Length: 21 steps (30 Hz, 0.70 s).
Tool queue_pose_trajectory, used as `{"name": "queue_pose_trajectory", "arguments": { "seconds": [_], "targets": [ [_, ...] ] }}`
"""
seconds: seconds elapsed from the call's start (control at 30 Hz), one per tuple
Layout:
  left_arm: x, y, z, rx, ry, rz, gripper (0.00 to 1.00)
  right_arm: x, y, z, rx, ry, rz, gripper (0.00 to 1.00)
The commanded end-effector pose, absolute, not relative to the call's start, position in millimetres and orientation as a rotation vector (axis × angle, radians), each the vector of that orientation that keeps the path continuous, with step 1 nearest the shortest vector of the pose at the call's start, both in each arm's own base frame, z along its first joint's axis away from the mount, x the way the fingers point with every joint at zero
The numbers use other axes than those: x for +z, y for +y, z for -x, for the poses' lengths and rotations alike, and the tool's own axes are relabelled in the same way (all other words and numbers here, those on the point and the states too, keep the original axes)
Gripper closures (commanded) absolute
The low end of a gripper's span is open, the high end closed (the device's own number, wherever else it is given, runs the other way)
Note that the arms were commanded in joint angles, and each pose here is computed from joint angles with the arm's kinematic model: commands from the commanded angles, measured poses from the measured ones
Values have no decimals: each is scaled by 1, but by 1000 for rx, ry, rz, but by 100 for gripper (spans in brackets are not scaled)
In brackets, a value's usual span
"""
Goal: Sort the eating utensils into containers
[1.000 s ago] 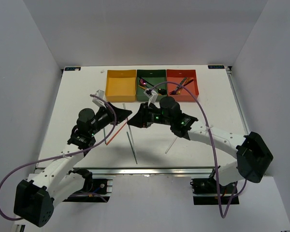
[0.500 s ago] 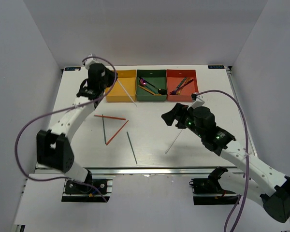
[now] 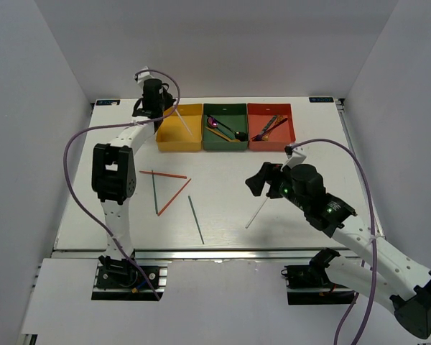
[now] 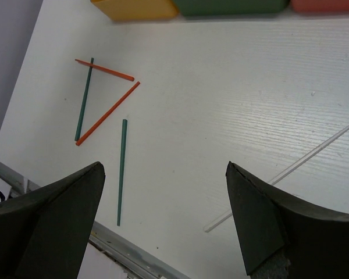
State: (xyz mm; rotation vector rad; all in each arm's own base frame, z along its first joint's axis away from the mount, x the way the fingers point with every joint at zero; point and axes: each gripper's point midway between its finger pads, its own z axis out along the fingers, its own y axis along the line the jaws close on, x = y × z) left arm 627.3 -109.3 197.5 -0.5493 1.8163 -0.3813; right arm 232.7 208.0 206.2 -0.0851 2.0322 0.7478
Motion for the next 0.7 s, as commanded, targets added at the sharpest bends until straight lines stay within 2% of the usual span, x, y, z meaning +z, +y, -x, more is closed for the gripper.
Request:
{"name": "queue_pose_trajectory", "arguments": {
  "seconds": [0.0, 0.23, 0.4, 0.5, 0.53, 0.6, 0.63, 0.67],
  "targets": [
    [231, -118, -642, -440, 1693, 492, 100, 207, 211, -234, 745, 2014, 142, 11],
    [211, -122, -654, -477, 1655, 508, 98, 197, 216, -237, 740, 2024, 172, 11],
    [186, -130, -647, -542, 1695, 537, 77, 189, 215, -243, 717, 2029, 157, 11],
    [181, -134, -646, -578, 1704, 552, 57, 182, 215, -248, 688, 2053, 142, 11],
    [179, -139, -646, -601, 1716, 545, 45, 179, 212, -250, 662, 2056, 128, 11],
    [182, -142, -646, -616, 1717, 540, 37, 171, 209, -256, 618, 2094, 79, 11],
    [193, -145, -645, -644, 1706, 531, 22, 164, 203, -258, 566, 2125, 52, 11],
    [201, -146, -644, -654, 1698, 523, 2, 159, 200, -260, 536, 2148, 28, 11]
  ]
}}
